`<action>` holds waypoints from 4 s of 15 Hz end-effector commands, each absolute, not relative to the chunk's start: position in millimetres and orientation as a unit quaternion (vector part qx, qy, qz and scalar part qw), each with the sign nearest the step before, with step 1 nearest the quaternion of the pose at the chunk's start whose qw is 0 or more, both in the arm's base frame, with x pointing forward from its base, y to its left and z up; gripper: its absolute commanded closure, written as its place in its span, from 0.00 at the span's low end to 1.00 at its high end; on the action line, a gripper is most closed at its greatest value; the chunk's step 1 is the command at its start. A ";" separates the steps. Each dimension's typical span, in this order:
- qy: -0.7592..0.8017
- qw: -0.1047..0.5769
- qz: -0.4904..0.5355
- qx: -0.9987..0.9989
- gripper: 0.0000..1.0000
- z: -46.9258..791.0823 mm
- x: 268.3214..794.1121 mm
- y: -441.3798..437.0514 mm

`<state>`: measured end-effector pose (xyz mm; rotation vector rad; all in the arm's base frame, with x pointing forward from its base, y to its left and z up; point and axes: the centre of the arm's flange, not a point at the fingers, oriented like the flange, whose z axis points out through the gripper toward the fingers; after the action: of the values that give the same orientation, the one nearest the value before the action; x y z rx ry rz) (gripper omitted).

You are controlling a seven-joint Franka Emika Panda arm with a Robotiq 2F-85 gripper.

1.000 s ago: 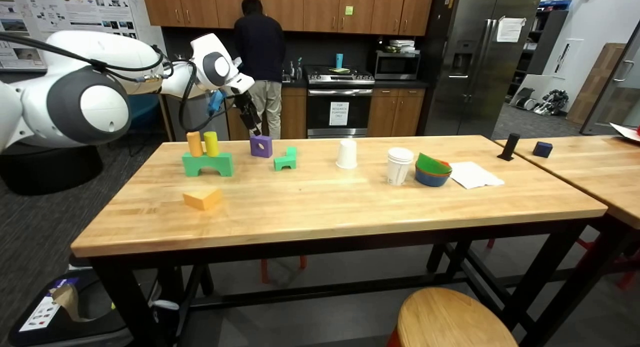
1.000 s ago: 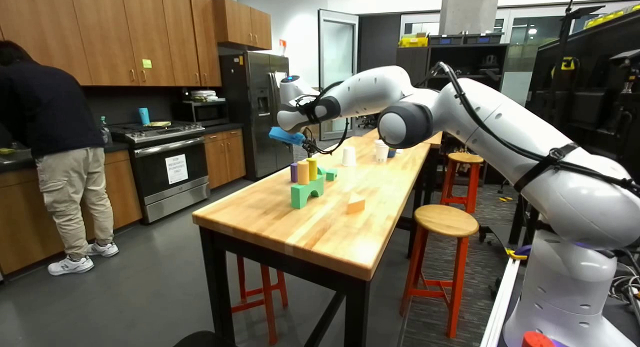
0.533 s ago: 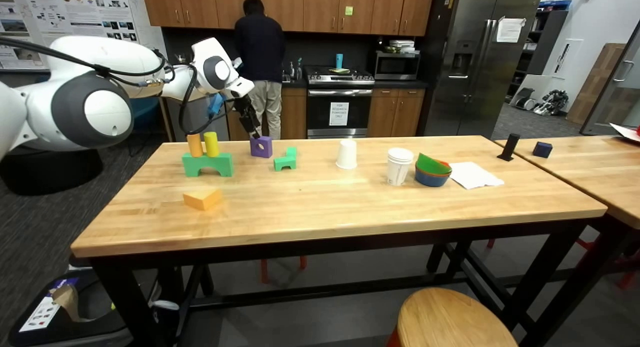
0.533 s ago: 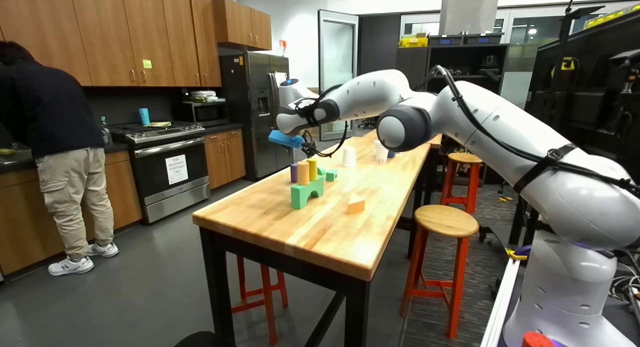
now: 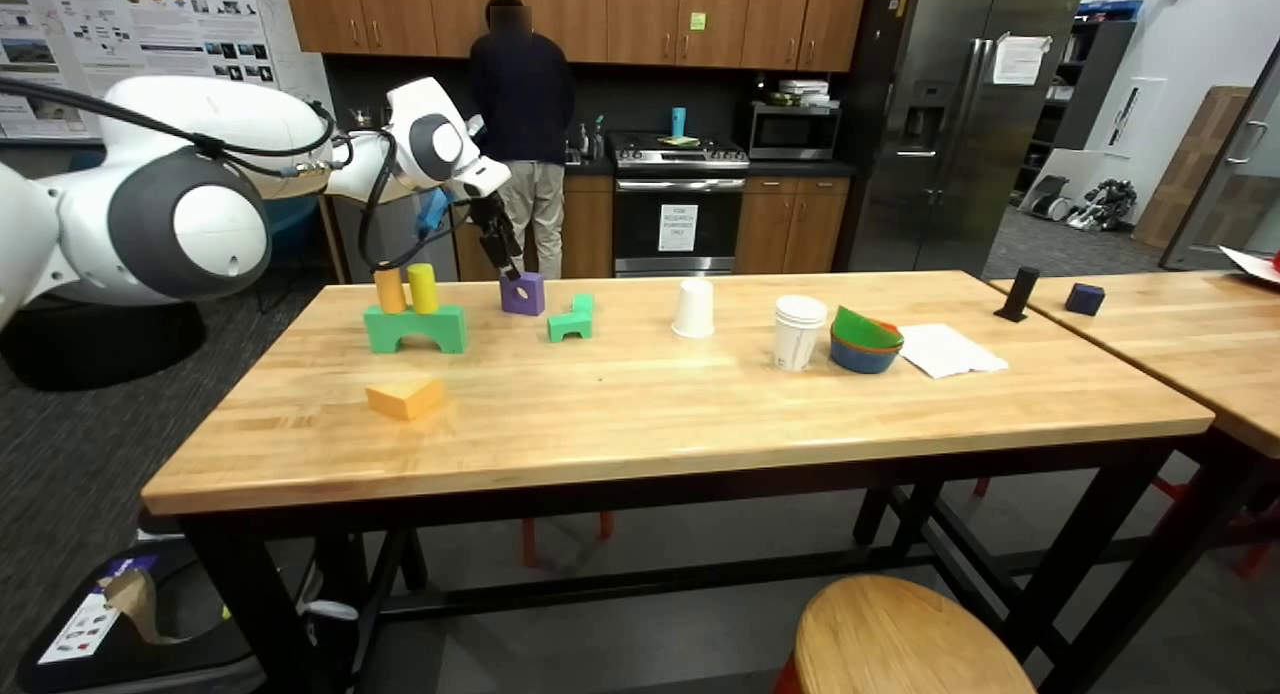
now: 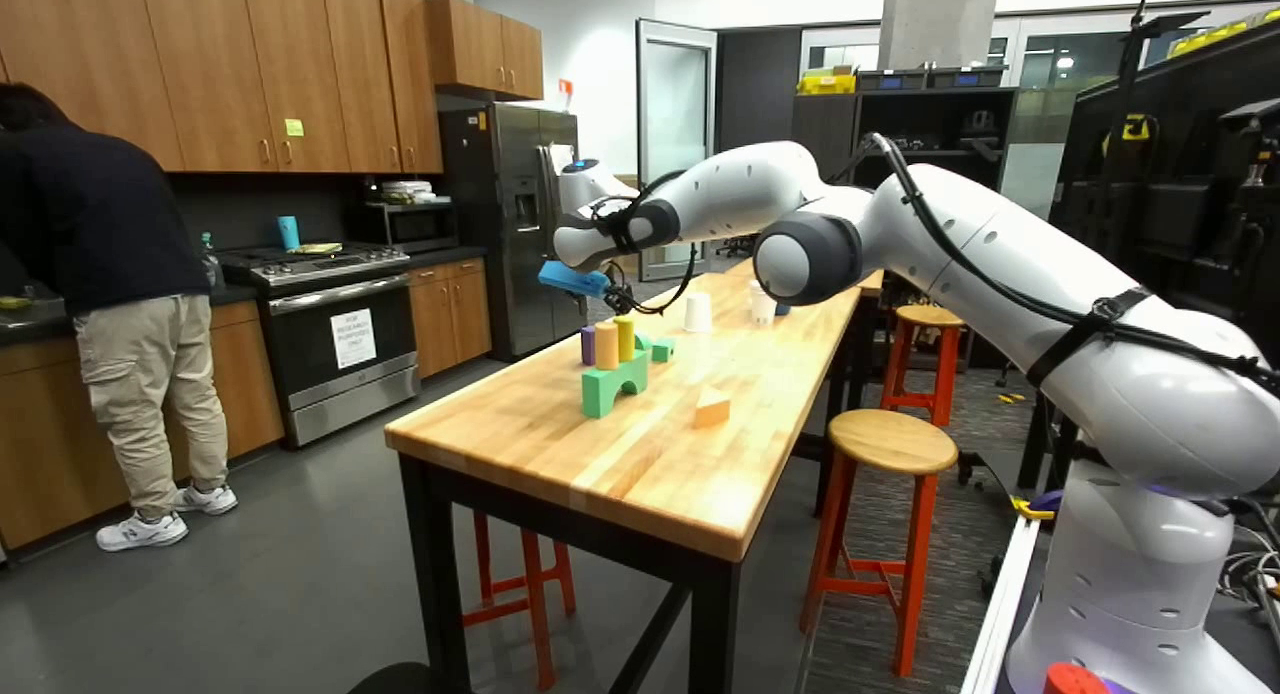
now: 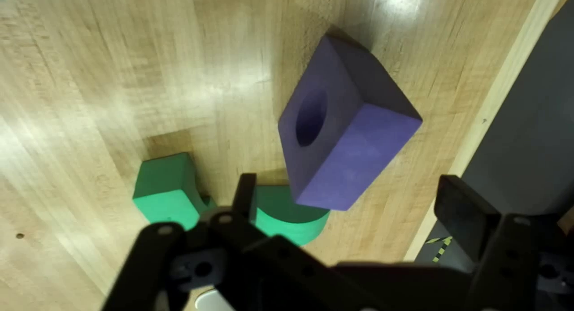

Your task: Move the purple block forward

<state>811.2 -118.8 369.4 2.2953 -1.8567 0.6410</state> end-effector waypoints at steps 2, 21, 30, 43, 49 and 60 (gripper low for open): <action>-0.626 0.049 0.198 0.753 0.00 373.7 828.3 -125.0; -0.642 0.035 0.205 0.738 0.00 361.7 847.5 -123.8; -0.639 0.031 0.212 0.739 0.79 366.0 848.4 -125.9; -0.637 0.027 0.221 0.738 1.00 377.8 846.9 -127.6; -0.637 0.022 0.238 0.733 1.00 396.0 837.6 -126.3; -0.643 0.019 0.241 0.727 1.00 403.0 820.3 -127.0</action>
<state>820.6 -122.1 396.7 2.2745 -1.9590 0.7611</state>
